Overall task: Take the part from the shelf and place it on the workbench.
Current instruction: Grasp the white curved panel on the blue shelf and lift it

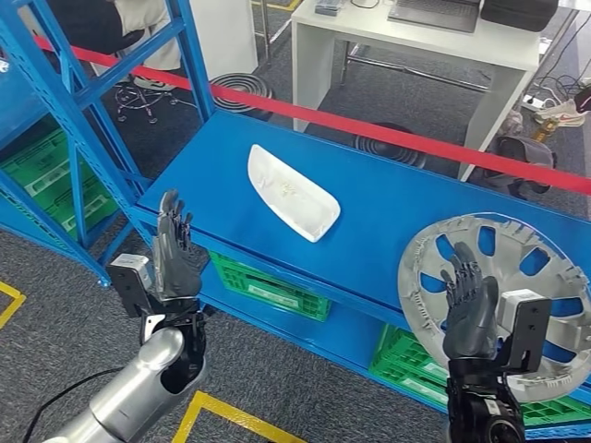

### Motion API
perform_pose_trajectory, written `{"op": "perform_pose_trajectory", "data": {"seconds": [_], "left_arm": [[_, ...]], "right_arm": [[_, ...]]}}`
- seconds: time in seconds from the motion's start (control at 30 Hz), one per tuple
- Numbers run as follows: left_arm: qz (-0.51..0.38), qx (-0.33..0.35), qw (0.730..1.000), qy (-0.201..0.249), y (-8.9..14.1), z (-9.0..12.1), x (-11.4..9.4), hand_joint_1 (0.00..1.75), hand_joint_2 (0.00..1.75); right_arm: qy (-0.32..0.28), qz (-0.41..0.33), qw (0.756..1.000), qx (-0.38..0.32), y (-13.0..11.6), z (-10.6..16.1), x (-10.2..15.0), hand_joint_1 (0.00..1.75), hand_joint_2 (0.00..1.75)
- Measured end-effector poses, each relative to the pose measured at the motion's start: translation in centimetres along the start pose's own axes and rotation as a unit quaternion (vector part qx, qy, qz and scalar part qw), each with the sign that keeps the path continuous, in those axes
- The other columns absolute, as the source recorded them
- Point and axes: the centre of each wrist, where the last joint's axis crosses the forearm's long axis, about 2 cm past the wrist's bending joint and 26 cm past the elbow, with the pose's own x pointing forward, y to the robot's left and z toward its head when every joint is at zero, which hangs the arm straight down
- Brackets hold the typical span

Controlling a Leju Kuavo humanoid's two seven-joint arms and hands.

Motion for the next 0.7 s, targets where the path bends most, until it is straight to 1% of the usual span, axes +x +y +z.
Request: {"op": "perform_pose_trajectory", "data": {"seconds": [0.33, 0.47, 0.7], "left_arm": [[0.003, 0.000, 1.000, 0.001, 0.0, 0.0, 0.0, 0.00, 0.00], [0.003, -0.001, 1.000, 0.001, 0.0, 0.0, 0.0, 0.00, 0.00], [0.000, -0.004, 1.000, 0.001, 0.0, 0.0, 0.0, 0.00, 0.00]], "right_arm": [[0.035, 0.036, 0.998, 0.034, -0.1, -0.4, 0.1, 0.00, 0.00], [0.055, 0.064, 0.995, 0.056, -0.4, -1.3, 0.4, 0.00, 1.75], [0.099, 0.120, 0.983, 0.093, -1.6, -3.1, 0.7, 0.00, 1.75]]}}
